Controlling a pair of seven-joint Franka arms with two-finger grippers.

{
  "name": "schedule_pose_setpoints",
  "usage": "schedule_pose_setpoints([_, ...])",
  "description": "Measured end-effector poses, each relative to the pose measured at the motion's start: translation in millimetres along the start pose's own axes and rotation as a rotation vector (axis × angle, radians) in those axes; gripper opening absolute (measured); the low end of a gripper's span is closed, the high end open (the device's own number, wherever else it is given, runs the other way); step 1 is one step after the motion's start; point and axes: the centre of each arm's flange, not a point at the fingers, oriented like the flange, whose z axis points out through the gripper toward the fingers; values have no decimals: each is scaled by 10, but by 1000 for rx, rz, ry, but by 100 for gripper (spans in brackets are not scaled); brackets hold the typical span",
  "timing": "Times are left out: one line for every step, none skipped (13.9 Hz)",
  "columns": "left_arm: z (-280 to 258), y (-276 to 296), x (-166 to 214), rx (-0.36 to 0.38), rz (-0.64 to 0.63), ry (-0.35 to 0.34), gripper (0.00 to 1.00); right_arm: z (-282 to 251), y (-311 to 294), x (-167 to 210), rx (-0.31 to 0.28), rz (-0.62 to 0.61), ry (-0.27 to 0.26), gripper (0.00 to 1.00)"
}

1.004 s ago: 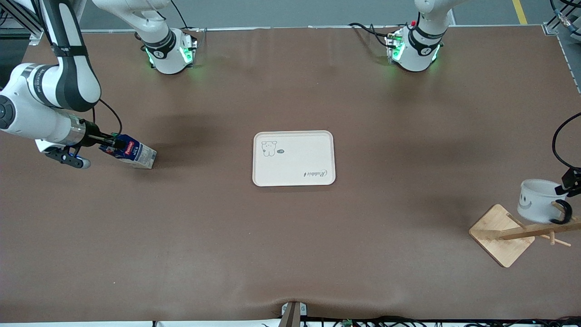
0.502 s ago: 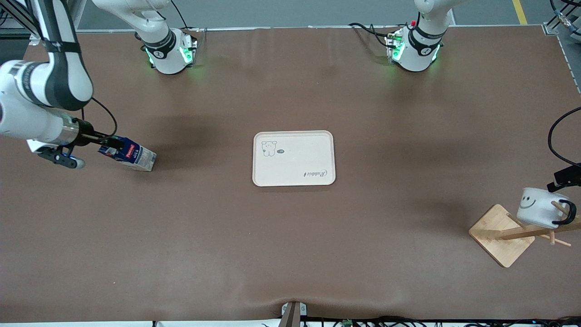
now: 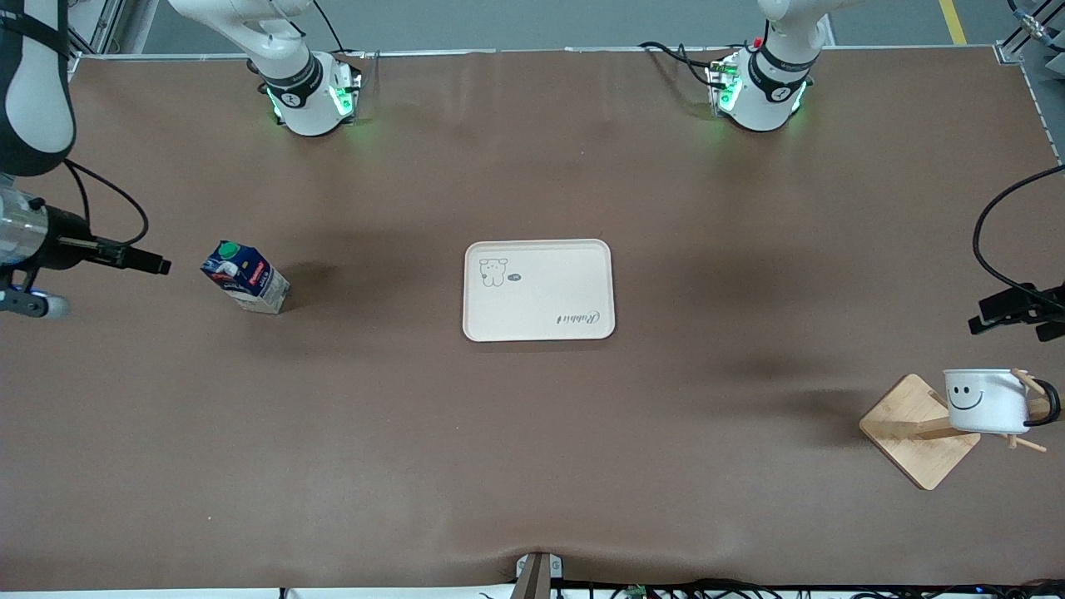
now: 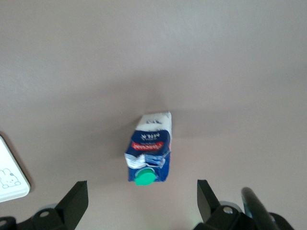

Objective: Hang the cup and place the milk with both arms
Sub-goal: 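Set the milk carton down and open the right gripper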

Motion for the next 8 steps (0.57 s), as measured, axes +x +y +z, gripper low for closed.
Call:
schedule_pose_setpoints([-34,139,-9,25,-12,-12,100,-104,-41,15,-1,-8,8,100])
schedule_pose_setpoints([-66,289,-12,49,-22,-19,100,-186,-67,19,-2,-13,14,100])
schedule_pose_setpoints([-95,463,-22,68,-29,-29,100,-250,-90,17,-2,-17,20,100])
schedule_pose_setpoints([-116,627,-38,82,-33,-39,100,-318,-127,12,-1,-25,30,100])
schedule_pose_setpoints([-139,730,-51,92,-33,-43,100,-385,-194,-6,-1,-40,41,100])
schedule_pose_setpoints([-169,780,-67,98,-32,-44,100,-450,-273,-44,-2,-57,46,100])
schedule_pose_setpoints([-203,804,-83,105,-27,-44,100,-507,-351,-121,-4,-73,31,100])
schedule_pose_setpoints([-227,831,-97,120,-19,-47,100,-550,-417,-228,-8,-87,4,100])
